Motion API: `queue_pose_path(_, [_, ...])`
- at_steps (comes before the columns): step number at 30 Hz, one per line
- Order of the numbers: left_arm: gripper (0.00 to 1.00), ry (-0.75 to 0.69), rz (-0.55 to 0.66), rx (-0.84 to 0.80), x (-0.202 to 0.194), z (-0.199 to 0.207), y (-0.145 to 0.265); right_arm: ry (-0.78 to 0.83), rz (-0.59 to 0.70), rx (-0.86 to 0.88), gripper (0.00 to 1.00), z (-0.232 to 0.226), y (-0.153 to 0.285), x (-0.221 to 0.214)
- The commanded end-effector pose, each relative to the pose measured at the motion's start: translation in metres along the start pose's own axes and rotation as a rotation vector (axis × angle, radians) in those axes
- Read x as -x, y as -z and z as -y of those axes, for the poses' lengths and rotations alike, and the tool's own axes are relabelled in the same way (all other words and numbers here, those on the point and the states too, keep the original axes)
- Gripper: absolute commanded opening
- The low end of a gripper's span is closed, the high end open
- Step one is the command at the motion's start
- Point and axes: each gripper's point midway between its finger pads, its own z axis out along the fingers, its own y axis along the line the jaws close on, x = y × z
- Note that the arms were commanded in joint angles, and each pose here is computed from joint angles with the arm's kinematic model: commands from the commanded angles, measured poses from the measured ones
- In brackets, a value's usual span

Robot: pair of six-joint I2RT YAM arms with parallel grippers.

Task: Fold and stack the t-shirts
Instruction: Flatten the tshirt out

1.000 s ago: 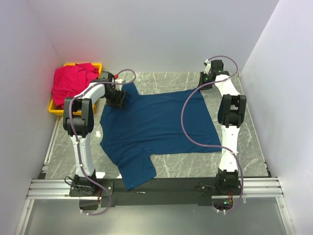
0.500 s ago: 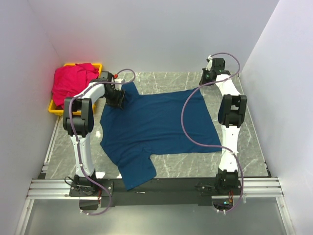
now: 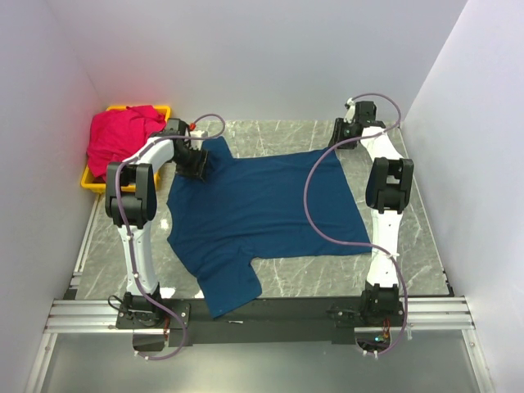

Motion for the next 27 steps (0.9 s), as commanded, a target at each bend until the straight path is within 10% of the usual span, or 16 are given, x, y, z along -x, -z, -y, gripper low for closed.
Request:
queue_pose_path(1, [0.62,0.014,-0.008,0.009,-0.001,-0.006,-0.005,0.011,0.022,0.044,0.46,-0.011,0.017,0.012])
queue_pose_path(6, [0.63,0.012,-0.009,0.008,-0.002,-0.006,-0.006,0.008,-0.001,0.060,0.40,-0.013,0.014,0.006])
queue_pose_path(14, [0.62,0.012,-0.009,0.009,-0.002,-0.007,-0.006,0.015,0.037,0.048,0.00,-0.011,0.019,0.018])
queue_pose_path(27, [0.62,0.027,-0.015,0.042,-0.001,-0.021,-0.008,-0.010,0.214,-0.064,0.00,0.015,0.027,0.069])
